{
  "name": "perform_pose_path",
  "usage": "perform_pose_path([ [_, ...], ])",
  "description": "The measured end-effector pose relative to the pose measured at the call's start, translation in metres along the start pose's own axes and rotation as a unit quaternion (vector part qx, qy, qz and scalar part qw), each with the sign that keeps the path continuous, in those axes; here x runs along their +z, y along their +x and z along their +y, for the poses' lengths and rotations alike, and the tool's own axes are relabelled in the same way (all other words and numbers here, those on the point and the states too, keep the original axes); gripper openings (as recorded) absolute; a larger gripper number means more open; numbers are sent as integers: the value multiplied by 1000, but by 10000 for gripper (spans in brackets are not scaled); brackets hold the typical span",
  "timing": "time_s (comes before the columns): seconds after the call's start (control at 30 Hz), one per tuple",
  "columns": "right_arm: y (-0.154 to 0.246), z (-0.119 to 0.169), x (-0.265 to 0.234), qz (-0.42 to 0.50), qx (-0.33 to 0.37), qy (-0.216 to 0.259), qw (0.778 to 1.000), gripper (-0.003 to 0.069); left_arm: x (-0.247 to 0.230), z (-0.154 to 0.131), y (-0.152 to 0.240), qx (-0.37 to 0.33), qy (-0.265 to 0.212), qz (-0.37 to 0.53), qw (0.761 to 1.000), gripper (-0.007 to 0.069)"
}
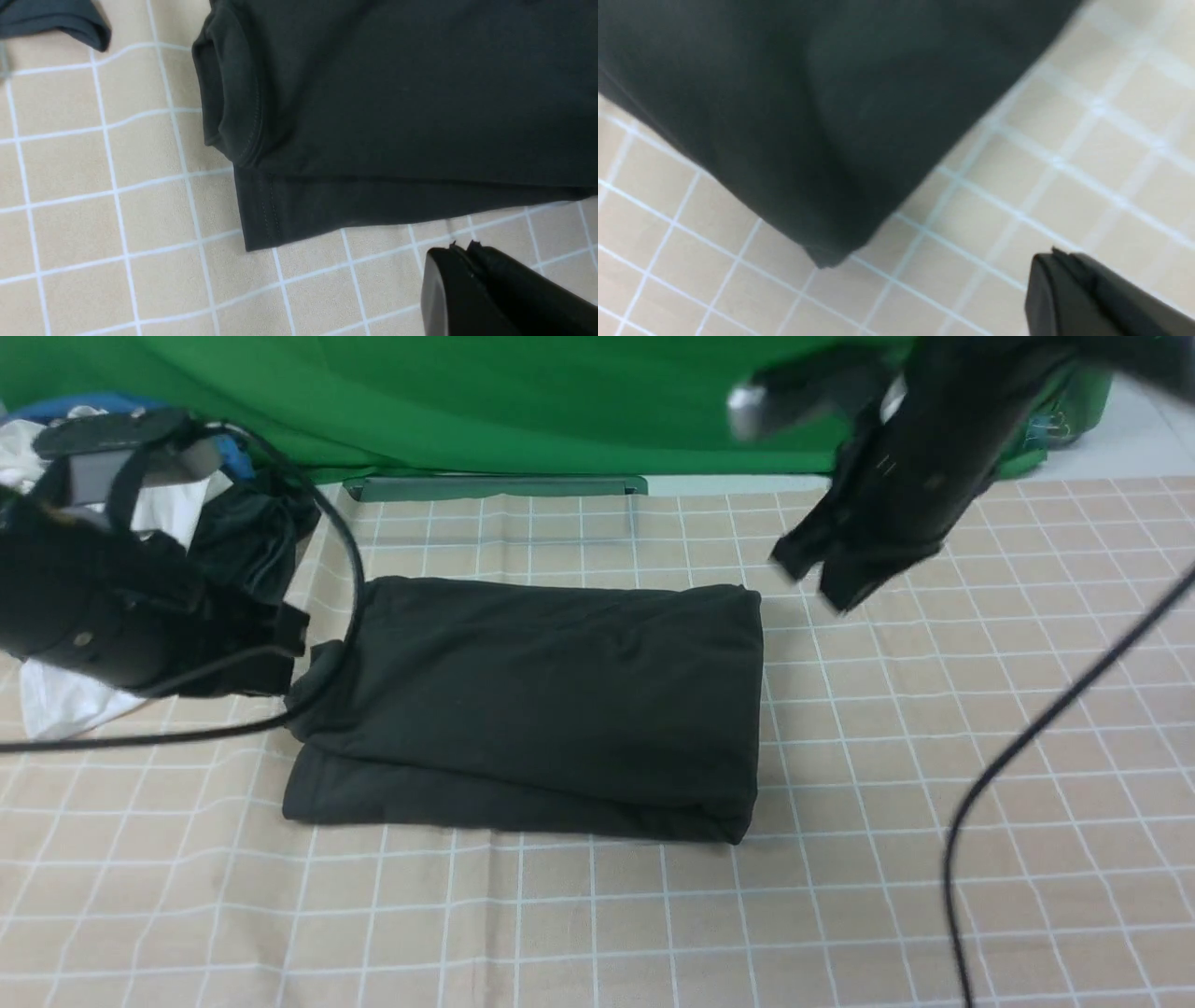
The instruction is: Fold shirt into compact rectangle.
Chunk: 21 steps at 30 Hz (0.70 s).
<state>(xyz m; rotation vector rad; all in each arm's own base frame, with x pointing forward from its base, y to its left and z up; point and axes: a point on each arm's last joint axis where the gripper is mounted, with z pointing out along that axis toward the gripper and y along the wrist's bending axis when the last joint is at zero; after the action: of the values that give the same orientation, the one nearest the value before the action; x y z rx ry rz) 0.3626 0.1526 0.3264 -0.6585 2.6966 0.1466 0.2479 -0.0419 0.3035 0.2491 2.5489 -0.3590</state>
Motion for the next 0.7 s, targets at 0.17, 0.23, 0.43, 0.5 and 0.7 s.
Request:
perform_pose_path([
  [0.17, 18, -11, -65, -67, 12, 17, 998, 36, -22, -10, 30, -10, 15, -31, 999, 19],
  [0.23, 26, -11, -79, -83, 11, 20, 996, 36, -28, -14, 39, -13, 21, -42, 999, 19],
  [0.43, 59, -3, -129, -195, 3, 31, 980, 36, -61, -26, 71, -5, 28, -113, 993, 19],
  [0.5, 75, 0, -149, -256, 0, 39, 966, 36, -74, -29, 82, 4, 26, -149, 989, 19],
  [0.7, 147, 10, -182, -448, -11, 69, 891, 36, -115, -41, 111, 33, 20, -263, 964, 19],
])
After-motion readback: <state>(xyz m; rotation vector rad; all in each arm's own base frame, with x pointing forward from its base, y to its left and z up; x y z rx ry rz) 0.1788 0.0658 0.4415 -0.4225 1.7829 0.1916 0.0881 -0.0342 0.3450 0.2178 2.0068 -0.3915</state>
